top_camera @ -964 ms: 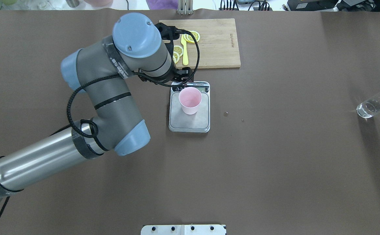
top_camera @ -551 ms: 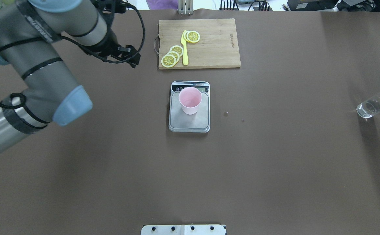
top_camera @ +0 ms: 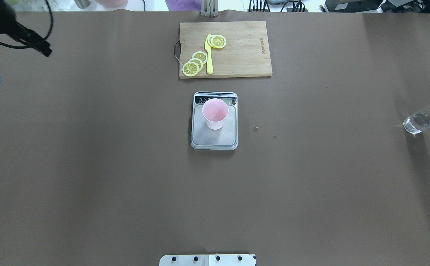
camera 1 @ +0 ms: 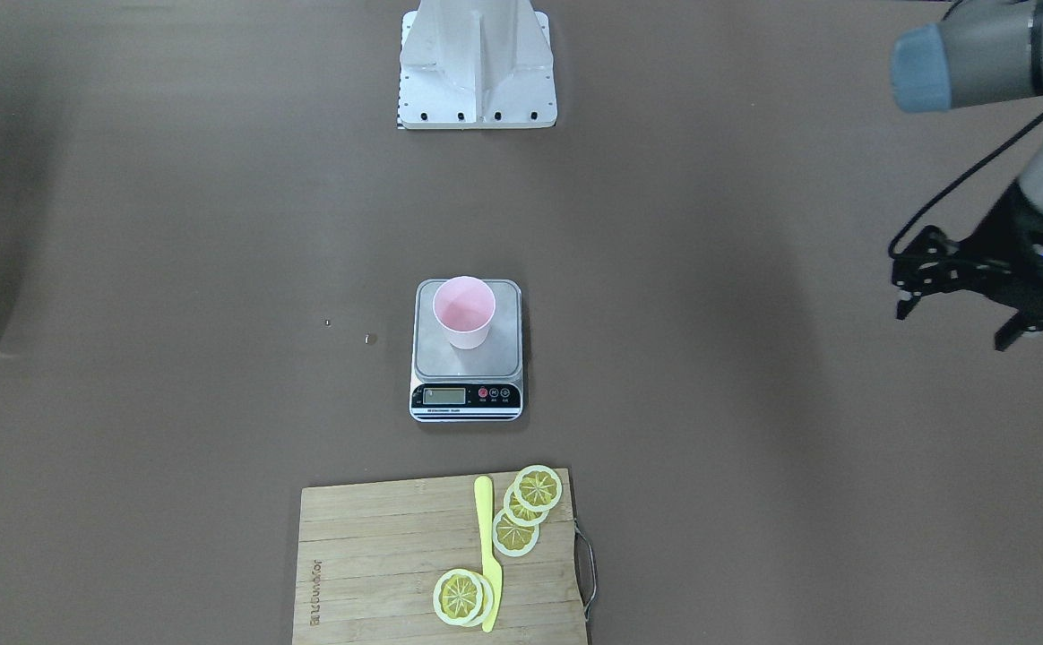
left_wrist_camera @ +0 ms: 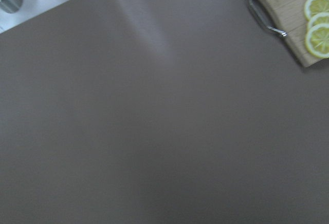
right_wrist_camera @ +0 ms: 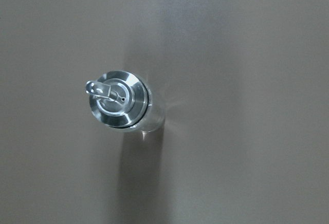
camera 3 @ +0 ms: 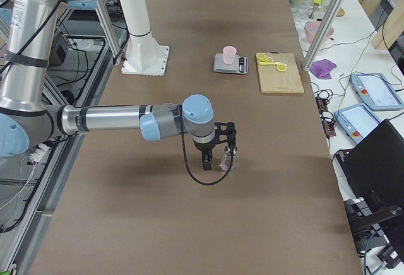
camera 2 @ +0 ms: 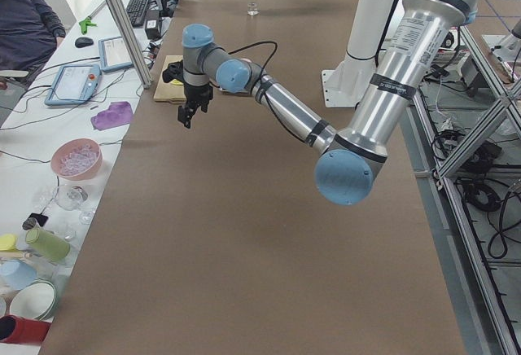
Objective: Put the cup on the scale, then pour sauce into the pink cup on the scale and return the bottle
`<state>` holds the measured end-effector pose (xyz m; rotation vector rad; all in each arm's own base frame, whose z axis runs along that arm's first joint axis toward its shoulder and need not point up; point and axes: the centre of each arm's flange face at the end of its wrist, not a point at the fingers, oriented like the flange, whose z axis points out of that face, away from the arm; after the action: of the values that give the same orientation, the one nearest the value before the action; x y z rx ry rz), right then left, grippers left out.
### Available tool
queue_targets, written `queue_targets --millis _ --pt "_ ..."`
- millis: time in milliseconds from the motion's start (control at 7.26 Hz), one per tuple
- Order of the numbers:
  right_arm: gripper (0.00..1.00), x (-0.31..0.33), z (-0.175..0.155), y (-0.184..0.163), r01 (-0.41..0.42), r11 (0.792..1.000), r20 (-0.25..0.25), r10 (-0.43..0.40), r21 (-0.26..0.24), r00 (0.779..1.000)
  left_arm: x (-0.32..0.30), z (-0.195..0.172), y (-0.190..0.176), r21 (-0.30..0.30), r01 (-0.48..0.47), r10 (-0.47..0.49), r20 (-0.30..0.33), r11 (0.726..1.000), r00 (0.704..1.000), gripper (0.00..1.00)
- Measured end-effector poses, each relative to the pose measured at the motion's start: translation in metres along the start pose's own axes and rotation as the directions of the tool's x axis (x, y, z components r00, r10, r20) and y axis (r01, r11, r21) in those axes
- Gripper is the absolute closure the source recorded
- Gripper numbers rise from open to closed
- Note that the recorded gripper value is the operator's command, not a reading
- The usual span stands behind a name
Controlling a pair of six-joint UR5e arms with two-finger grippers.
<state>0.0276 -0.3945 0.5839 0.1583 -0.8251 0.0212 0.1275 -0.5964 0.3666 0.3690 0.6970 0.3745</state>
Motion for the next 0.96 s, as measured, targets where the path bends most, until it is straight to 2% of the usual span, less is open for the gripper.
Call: queue_targets --millis 138,275,413,689,964 --pt "0.0 -0.008 0.007 0.007 -0.029 0.999 0.005 0.028 0.022 1.0 -0.055 0.008 0.032 -0.038 0.02 -0.019 0.019 0.999 1.0 0.02" --pt "0.0 -0.014 0.014 0.013 -0.054 0.998 0.002 0.054 0.039 0.999 -0.104 0.025 0.064 -0.09 0.08 -0.077 0.039 0.993 0.996 0.02" --pt "0.0 -0.02 0.021 0.017 -0.076 0.996 -0.01 0.077 0.054 0.997 -0.146 0.04 0.095 -0.114 0.137 -0.131 0.055 0.984 0.99 0.02" --pt "0.0 -0.029 0.035 0.027 -0.1 0.992 -0.043 0.104 0.081 0.994 -0.188 0.056 0.142 -0.113 0.185 -0.18 0.056 0.976 0.982 0.02" --pt "0.0 -0.033 0.044 0.036 -0.089 0.989 -0.068 0.097 0.114 0.993 -0.193 0.063 0.157 -0.119 0.199 -0.198 0.024 0.973 0.98 0.02"
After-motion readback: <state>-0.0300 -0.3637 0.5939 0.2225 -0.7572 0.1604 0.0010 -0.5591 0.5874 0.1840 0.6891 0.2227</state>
